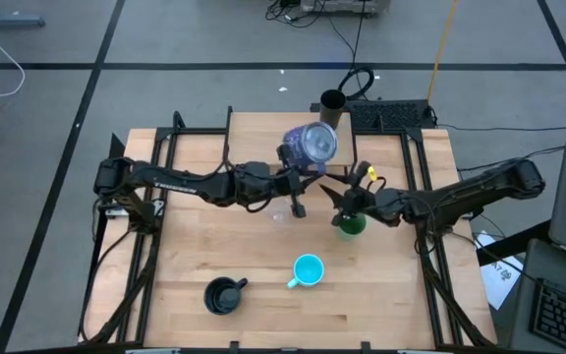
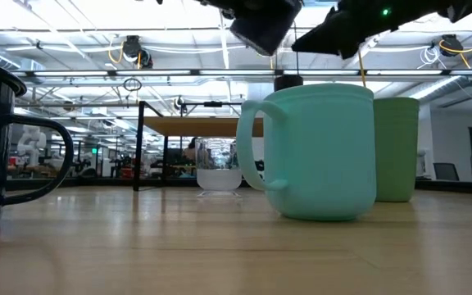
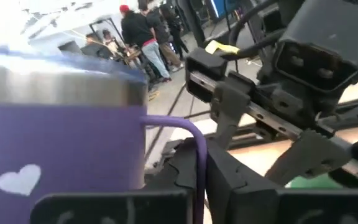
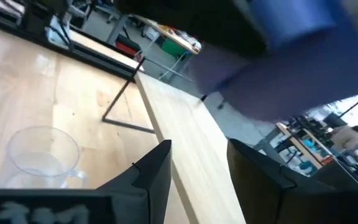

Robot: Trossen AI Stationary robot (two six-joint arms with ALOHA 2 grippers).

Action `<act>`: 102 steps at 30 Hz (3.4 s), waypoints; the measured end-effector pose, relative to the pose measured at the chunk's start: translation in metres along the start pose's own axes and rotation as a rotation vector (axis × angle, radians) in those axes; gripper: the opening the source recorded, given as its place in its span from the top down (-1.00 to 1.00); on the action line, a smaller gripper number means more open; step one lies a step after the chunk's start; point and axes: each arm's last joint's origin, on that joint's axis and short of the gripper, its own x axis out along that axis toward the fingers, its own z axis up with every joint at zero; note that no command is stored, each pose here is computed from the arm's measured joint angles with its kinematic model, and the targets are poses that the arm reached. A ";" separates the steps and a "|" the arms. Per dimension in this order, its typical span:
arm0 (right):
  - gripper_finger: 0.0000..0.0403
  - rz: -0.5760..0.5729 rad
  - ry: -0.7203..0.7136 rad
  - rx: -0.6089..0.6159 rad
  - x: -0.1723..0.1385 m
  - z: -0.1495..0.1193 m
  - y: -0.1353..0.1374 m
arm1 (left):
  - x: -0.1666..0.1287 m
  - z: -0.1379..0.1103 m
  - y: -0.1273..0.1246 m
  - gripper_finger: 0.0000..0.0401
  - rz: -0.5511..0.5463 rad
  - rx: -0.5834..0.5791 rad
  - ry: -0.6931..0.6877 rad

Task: Stack small to large cups/mugs on shelf
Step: Put the blue mug on the shelf

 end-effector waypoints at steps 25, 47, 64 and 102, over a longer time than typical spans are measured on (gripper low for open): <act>0.26 0.228 0.013 0.126 -0.065 0.002 -0.009 | -0.072 0.042 0.122 0.96 -0.269 -0.113 -0.306; 0.26 0.281 -0.008 0.164 -0.093 -0.004 -0.031 | -0.012 -0.022 0.158 0.97 -0.258 -0.324 -0.365; 0.26 0.289 0.023 0.167 -0.095 -0.009 -0.033 | -0.010 -0.066 0.153 0.97 -0.061 -0.463 -0.228; 0.26 0.289 0.015 0.127 -0.095 -0.009 -0.033 | 0.024 -0.111 0.106 0.97 0.335 -0.592 -0.124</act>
